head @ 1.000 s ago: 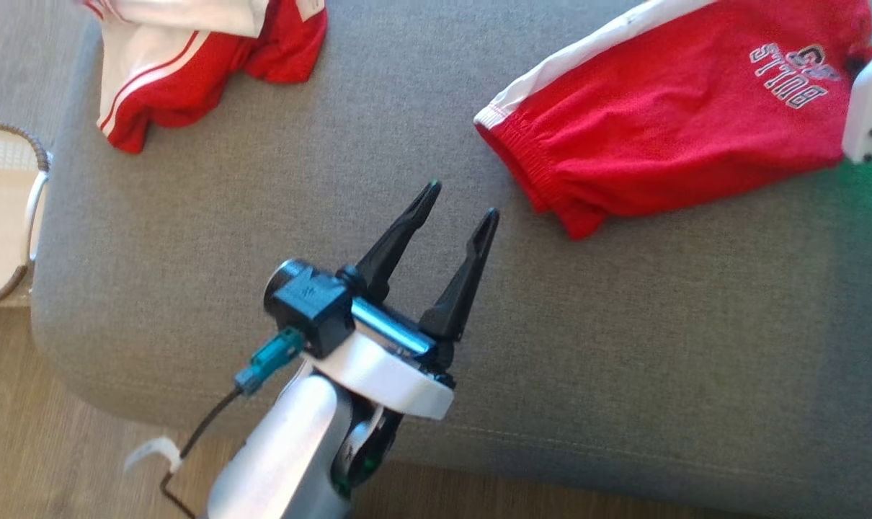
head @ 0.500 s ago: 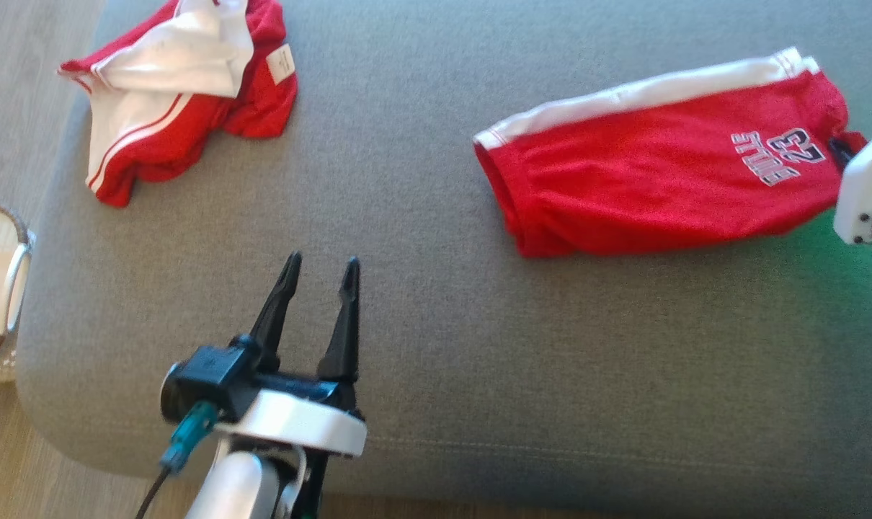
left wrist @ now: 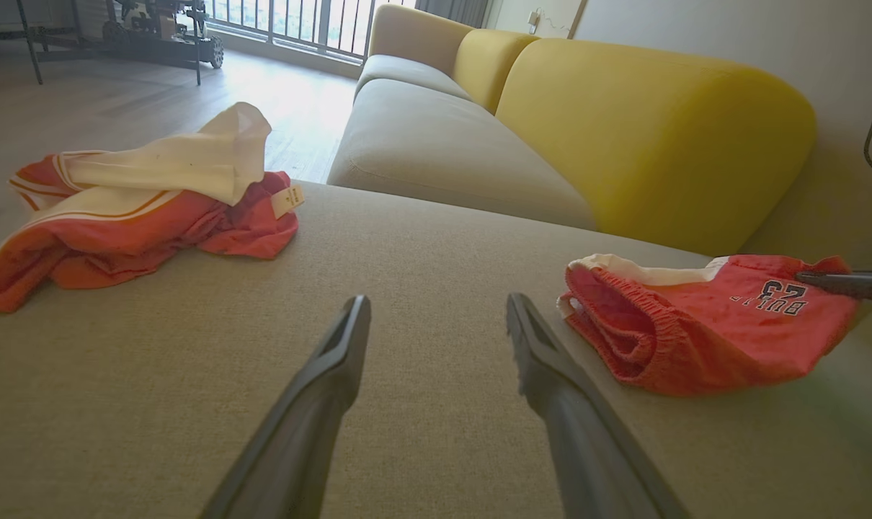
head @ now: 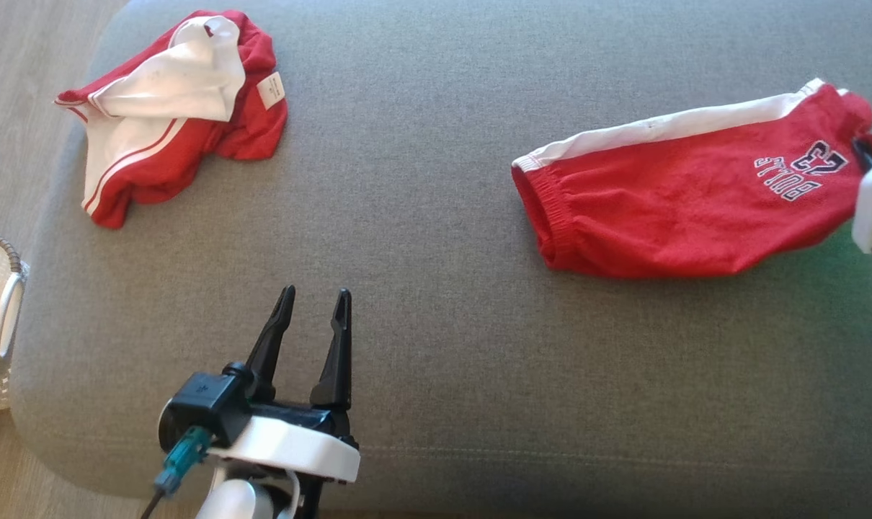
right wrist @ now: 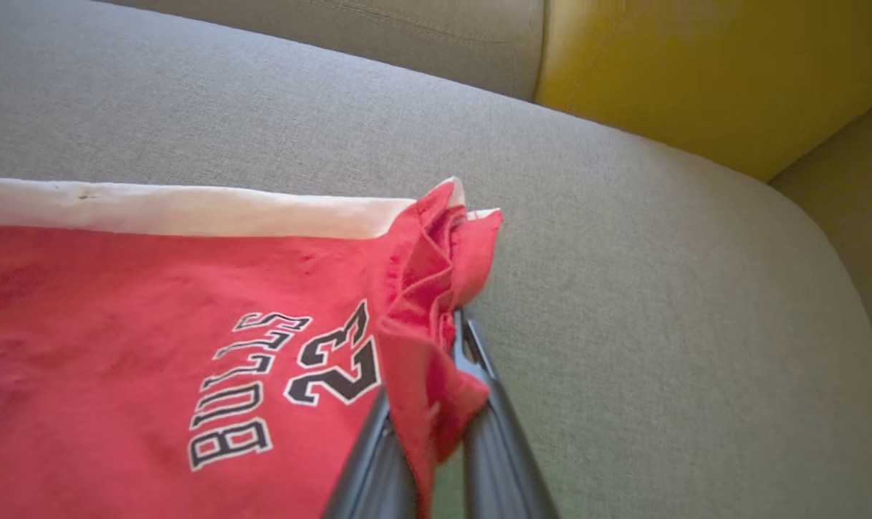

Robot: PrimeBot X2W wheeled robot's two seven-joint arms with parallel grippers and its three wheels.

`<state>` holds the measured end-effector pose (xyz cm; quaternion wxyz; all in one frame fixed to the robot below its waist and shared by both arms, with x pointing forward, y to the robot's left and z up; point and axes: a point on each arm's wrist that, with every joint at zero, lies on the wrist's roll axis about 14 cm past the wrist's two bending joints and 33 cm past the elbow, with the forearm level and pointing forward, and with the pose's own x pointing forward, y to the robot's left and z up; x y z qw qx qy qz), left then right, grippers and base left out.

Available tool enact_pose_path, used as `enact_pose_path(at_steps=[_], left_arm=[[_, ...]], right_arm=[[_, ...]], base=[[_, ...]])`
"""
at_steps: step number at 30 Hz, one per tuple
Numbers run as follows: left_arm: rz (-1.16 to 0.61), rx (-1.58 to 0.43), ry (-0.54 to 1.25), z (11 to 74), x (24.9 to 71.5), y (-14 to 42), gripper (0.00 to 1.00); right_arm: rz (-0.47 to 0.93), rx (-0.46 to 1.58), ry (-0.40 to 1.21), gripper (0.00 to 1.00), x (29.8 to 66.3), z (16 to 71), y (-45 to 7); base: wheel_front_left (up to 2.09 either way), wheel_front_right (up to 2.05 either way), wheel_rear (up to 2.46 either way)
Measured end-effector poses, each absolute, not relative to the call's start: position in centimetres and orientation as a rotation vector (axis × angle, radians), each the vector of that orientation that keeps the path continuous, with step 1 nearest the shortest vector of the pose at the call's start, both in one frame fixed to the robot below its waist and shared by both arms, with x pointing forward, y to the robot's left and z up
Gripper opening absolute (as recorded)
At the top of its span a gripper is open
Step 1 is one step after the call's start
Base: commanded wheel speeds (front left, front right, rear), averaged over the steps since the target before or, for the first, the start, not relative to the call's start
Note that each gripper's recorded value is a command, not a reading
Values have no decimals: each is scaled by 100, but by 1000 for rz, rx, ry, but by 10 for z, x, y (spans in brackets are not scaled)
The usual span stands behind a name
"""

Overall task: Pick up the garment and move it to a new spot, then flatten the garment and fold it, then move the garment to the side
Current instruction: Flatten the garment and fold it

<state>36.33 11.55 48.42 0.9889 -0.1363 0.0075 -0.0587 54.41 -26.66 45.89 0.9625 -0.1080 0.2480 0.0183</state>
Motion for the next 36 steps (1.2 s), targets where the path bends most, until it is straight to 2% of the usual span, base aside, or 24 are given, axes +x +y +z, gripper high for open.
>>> enact_pose_path(at_steps=[6, 18, 23, 30, 34, 35, 36], left_arm=[[-131, -277, 27, 481, 365, 111, 100], [-131, -276, 21, 483, 362, 112, 100], [-95, -292, 8, 487, 363, 120, 100], [-80, -301, 7, 487, 363, 124, 100], [-78, -308, 0, 490, 362, 125, 100], [-78, -308, -2, 490, 362, 125, 100], [-78, -308, -4, 491, 362, 124, 100]], right_arm=[[137, -297, 426, 0, 555, 471, -231], [381, -318, 213, 0, 564, 524, -122], [491, -315, 235, 0, 540, 505, -81], [629, -269, 369, 0, 478, 446, -37], [649, -246, 386, 0, 462, 439, -30], [650, -244, 391, 31, 460, 439, -29], [649, -233, 390, 79, 457, 439, -28]], base=[[0, 0, 0], [0, 0, 0], [0, 0, 0], [0, 0, 0], [0, 0, 0], [0, 0, 0], [0, 0, 0]])
